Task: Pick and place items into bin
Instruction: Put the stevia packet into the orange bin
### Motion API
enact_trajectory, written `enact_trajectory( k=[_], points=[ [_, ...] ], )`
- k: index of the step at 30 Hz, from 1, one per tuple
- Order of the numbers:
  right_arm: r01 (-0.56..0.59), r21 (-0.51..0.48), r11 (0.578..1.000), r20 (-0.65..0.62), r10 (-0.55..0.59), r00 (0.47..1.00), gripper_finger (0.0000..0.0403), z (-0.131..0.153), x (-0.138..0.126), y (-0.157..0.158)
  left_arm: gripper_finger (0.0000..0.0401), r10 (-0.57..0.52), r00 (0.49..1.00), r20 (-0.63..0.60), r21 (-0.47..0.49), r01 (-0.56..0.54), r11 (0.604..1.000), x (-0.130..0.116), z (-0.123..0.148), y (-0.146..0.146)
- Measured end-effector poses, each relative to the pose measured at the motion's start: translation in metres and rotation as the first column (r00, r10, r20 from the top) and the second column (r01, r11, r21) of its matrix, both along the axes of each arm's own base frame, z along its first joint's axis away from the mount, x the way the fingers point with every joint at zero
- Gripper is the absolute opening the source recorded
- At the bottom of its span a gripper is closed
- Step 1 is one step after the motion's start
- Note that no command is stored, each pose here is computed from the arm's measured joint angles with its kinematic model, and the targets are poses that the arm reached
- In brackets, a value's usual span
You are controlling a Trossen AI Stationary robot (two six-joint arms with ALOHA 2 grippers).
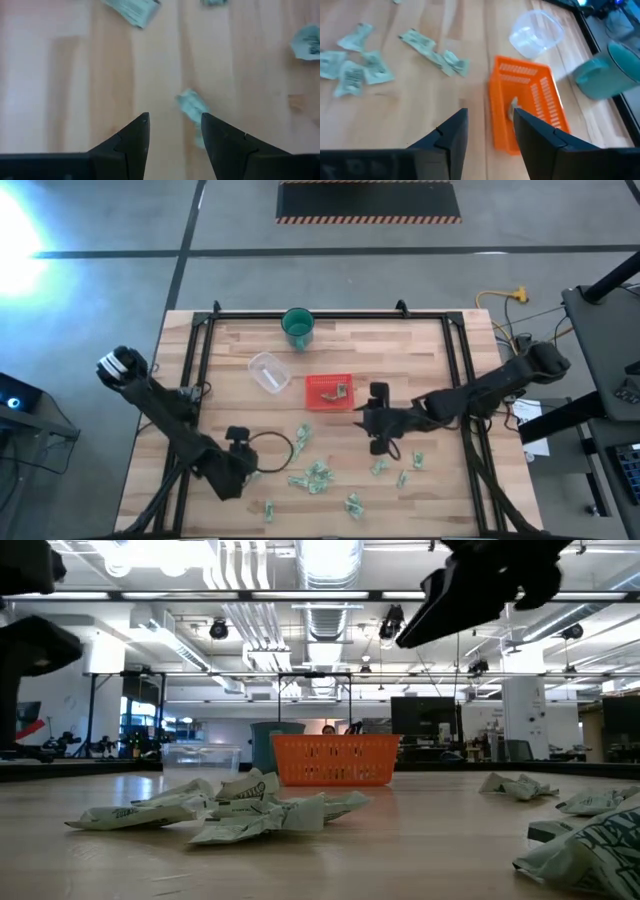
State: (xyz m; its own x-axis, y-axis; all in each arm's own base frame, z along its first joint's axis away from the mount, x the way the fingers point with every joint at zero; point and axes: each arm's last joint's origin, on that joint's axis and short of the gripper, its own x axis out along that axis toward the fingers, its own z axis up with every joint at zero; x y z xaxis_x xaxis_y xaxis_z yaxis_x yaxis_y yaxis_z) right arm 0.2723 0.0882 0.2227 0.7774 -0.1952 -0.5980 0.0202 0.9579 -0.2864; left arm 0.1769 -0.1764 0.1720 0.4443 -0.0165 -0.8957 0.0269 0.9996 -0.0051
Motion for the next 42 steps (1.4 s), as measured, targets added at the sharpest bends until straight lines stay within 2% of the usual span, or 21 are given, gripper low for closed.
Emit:
enact_trajectory(
  k=[4,13,24,28,32,35,38,42],
  points=[
    [-0.033,0.007,0.999,0.012,0.033,0.999,0.014,0.003,-0.005,0.009,0.0162,-0.005,0.999,-0.038,-0.039,0.003,0.999,0.008,0.0,-0.011],
    [-0.053,0.016,0.998,-0.006,0.053,0.999,0.0134,-0.002,-0.006,0.019,0.0162,0.052,0.99,-0.133,-0.033,-0.057,0.998,0.008,-0.012,-0.012],
    [-0.051,0.023,0.998,-0.004,0.051,0.999,0.0132,-0.003,-0.006,0.019,0.0157,0.05,0.988,-0.146,-0.035,-0.056,0.998,0.007,-0.014,-0.012],
    [-0.046,0.032,0.998,-0.003,0.046,0.999,0.0128,-0.003,-0.006,0.02,0.0121,0.049,0.987,-0.152,-0.035,-0.055,0.998,0.006,-0.015,-0.012],
    [-0.05,0.032,0.998,-0.003,0.05,0.999,0.0127,-0.003,-0.007,0.021,0.0063,0.044,0.987,-0.156,-0.029,-0.049,0.998,0.006,-0.016,-0.011],
    [-0.052,0.032,0.998,-0.003,0.052,0.999,0.0128,-0.003,-0.007,0.021,0.0016,0.002,0.988,-0.153,-0.014,-0.005,1.0,0.006,-0.016,-0.011],
    [-0.049,0.036,0.998,-0.002,0.049,0.999,0.0125,-0.003,-0.007,0.021,0.0006,-0.023,0.991,-0.131,0.012,0.025,1.0,0.007,-0.015,-0.011],
    [-0.052,0.038,0.998,-0.002,0.052,0.999,0.012,-0.003,-0.007,0.022,0.0001,-0.055,0.997,-0.061,0.097,0.061,0.993,0.01,-0.012,-0.011]
  ],
)
